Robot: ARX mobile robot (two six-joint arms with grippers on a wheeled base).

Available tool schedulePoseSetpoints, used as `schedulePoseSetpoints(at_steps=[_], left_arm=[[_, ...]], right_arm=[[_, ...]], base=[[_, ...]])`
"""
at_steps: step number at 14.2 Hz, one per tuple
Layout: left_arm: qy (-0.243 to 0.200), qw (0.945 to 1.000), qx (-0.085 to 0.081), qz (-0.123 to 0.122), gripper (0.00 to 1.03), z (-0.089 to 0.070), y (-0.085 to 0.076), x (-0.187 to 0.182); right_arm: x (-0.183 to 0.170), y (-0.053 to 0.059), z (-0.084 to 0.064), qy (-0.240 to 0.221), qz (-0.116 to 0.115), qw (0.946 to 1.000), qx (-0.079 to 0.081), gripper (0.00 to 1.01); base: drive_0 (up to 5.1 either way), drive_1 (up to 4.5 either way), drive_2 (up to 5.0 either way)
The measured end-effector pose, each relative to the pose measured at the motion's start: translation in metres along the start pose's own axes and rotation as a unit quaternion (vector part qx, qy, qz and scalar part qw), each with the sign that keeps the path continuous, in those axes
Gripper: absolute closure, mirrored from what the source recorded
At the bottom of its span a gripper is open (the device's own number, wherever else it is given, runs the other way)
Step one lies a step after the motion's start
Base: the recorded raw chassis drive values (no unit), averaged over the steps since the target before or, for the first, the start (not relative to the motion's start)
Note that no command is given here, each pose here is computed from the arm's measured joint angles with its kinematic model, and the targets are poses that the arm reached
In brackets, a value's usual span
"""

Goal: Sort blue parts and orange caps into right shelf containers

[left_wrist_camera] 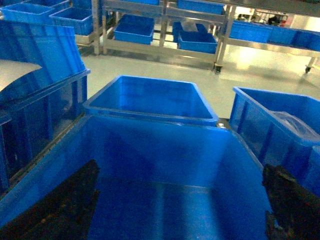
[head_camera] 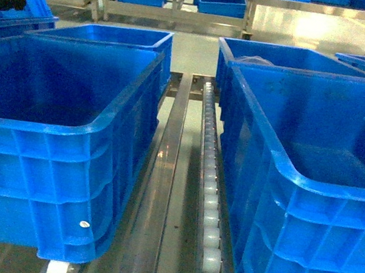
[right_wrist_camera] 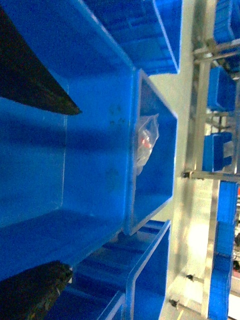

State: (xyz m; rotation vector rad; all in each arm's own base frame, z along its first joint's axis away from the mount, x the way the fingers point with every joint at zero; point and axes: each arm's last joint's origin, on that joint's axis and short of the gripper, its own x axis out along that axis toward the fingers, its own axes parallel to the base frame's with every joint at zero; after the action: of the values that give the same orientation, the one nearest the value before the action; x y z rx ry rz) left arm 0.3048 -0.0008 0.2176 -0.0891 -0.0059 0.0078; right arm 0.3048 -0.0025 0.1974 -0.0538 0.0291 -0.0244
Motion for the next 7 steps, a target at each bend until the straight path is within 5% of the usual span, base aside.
schedulePoseSetpoints(at_steps=[3, 7], left_arm=[[0.006, 0.9995, 0.029, -0.003, 0.38, -0.014, 0.002, -0.036], [0.009, 0.9993, 0.036, -0.003, 0.95, -0.032, 0.004, -0.091]], right_arm=[[-0.036, 0.001, -0.011, -0.011, 0.009, 0.9998, 0.016, 0.40], [-0.091, 0.000, -0.024, -0.009, 0.009, 0.9997, 0.019, 0.99]], base=[[0.0, 0.00, 0.0], [0.0, 0.00, 0.0]])
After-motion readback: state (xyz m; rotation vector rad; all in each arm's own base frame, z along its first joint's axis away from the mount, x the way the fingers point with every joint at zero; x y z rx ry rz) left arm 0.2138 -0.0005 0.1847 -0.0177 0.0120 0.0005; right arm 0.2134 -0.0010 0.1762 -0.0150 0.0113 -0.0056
